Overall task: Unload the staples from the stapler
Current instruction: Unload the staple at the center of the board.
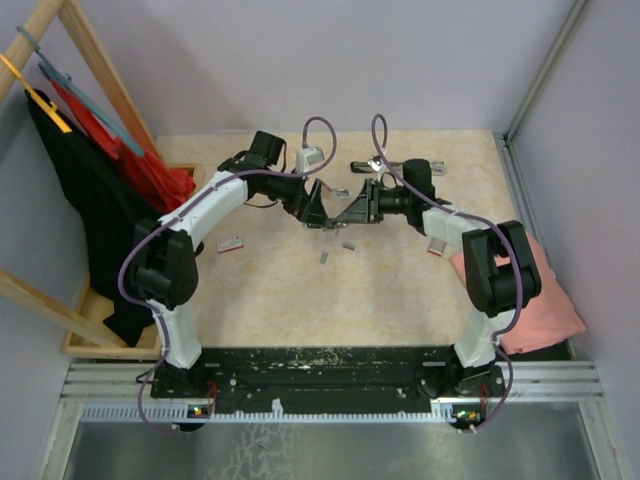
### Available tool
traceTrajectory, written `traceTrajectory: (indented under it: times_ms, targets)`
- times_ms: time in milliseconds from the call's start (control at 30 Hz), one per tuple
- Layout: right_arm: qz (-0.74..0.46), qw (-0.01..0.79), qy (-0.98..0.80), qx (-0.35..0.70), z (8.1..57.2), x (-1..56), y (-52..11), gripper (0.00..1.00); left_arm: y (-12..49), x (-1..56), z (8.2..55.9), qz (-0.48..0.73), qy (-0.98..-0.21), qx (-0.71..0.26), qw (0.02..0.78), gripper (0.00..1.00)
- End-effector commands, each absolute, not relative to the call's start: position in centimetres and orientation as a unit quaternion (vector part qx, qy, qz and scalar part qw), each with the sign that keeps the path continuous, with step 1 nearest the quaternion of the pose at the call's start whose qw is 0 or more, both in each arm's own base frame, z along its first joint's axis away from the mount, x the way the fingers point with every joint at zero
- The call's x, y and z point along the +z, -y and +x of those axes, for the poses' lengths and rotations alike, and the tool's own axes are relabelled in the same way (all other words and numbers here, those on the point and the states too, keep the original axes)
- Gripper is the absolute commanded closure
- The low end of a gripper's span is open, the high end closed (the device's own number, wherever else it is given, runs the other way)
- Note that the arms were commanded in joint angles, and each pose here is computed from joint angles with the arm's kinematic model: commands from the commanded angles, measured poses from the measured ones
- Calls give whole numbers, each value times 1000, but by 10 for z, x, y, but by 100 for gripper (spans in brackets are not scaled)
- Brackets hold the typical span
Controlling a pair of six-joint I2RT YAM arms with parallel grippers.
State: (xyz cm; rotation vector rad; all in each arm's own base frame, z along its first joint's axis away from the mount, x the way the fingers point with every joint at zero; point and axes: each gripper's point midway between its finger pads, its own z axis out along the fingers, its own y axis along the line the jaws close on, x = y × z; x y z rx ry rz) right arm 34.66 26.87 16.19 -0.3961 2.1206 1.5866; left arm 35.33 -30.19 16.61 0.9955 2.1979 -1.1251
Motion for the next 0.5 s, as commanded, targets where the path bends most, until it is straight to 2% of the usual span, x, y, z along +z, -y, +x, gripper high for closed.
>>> traceTrajectory:
  times_ms: [0, 467]
  targets:
    - [-198, 280, -737, 583, 346, 198, -271, 76, 309, 166, 348, 374, -788, -439, 214, 2]
    - [-211, 285, -733, 580, 343, 201, -274, 76, 313, 158, 345, 373, -785, -456, 194, 29]
